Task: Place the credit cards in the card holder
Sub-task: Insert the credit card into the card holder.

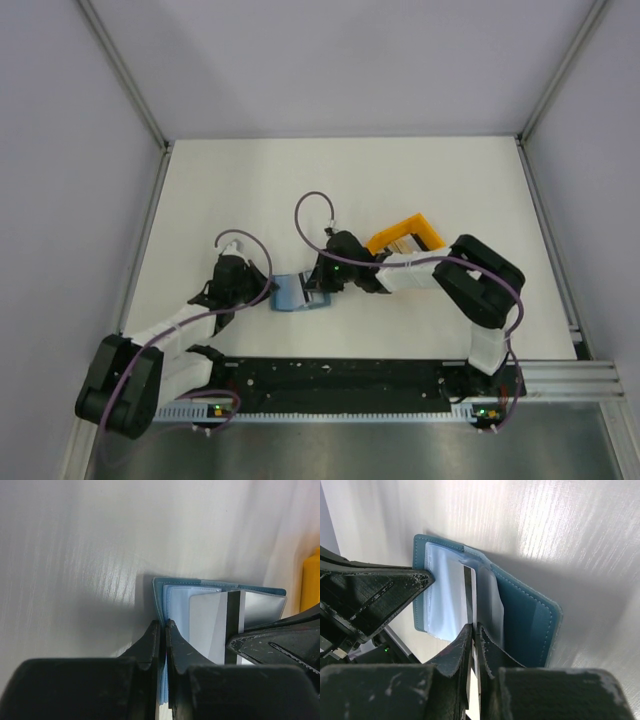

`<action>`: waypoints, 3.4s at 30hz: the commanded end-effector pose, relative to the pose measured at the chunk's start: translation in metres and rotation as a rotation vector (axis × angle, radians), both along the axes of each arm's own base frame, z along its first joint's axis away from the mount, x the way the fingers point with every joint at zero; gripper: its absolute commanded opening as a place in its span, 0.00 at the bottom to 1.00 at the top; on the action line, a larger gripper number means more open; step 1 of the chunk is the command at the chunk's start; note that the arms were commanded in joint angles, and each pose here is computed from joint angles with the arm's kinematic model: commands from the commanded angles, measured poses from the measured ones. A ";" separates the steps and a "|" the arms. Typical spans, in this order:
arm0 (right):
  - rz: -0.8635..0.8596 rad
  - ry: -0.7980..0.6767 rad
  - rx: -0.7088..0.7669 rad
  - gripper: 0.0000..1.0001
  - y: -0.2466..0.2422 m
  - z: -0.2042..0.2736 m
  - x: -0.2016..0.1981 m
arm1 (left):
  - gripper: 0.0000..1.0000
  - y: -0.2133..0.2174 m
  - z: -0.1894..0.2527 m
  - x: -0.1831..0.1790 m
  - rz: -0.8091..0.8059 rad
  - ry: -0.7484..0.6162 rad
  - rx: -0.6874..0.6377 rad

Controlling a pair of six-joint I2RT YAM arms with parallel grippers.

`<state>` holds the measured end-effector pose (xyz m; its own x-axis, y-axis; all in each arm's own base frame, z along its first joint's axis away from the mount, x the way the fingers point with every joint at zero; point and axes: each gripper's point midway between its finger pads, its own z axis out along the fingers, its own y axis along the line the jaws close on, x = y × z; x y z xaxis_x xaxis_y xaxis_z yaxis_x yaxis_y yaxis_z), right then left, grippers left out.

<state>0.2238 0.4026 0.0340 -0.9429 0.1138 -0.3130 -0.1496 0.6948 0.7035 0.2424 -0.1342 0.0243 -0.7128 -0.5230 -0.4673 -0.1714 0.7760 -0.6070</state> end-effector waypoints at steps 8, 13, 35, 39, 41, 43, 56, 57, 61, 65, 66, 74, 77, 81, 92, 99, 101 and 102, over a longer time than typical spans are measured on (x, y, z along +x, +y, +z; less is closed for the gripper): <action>0.085 0.067 -0.060 0.23 0.004 -0.009 -0.025 | 0.15 0.005 -0.006 -0.004 0.019 0.014 0.013; 0.088 0.055 -0.060 0.28 0.005 -0.004 -0.024 | 0.24 0.006 -0.005 -0.006 0.025 0.012 0.014; 0.203 -0.011 -0.070 0.32 0.019 0.020 -0.029 | 0.02 0.008 -0.006 -0.014 0.022 -0.029 -0.006; 0.220 -0.011 -0.080 0.32 0.025 0.022 -0.032 | 0.07 0.004 -0.003 -0.012 0.017 -0.036 -0.026; 0.226 -0.005 -0.083 0.32 0.027 0.020 -0.032 | 0.09 0.003 -0.001 -0.012 0.015 -0.044 -0.035; 0.236 0.001 -0.081 0.32 0.029 0.017 -0.034 | 0.13 0.001 0.001 -0.012 0.012 -0.051 -0.046; 0.236 -0.014 -0.075 0.33 0.034 0.015 -0.028 | 0.31 0.006 0.001 -0.014 0.022 -0.063 -0.036; 0.253 -0.025 -0.047 0.33 0.038 0.020 -0.029 | 0.32 0.006 0.002 -0.015 0.023 -0.066 -0.039; 0.319 -0.060 0.039 0.34 0.054 0.037 -0.037 | 0.32 0.005 0.005 -0.013 0.022 -0.081 -0.047; 0.333 -0.055 0.030 0.34 0.058 0.040 -0.040 | 0.32 0.003 0.007 -0.013 0.018 -0.095 -0.061; 0.335 -0.052 0.021 0.34 0.057 0.038 -0.039 | 0.32 0.003 0.008 -0.013 0.020 -0.099 -0.068; 0.339 -0.018 -0.005 0.35 0.059 0.021 -0.040 | 0.31 0.000 0.014 -0.013 0.017 -0.134 -0.101; 0.345 0.008 -0.027 0.35 0.057 0.014 -0.043 | 0.30 0.000 0.016 -0.013 0.019 -0.138 -0.104; 0.358 0.016 -0.009 0.35 0.059 0.014 -0.045 | 0.29 0.000 0.017 -0.013 0.019 -0.141 -0.105; 0.310 -0.018 -0.022 0.35 0.061 0.011 -0.033 | 0.25 -0.001 0.016 -0.013 0.014 -0.139 -0.108; 0.196 -0.027 -0.134 0.38 0.030 0.000 -0.014 | 0.22 0.004 0.016 -0.013 0.037 -0.140 -0.087; 0.166 -0.064 -0.151 0.39 0.023 0.004 -0.008 | 0.18 0.008 0.016 -0.012 0.056 -0.141 -0.069; 0.158 -0.091 -0.153 0.40 0.020 0.010 -0.004 | 0.15 0.009 0.016 -0.011 0.060 -0.143 -0.065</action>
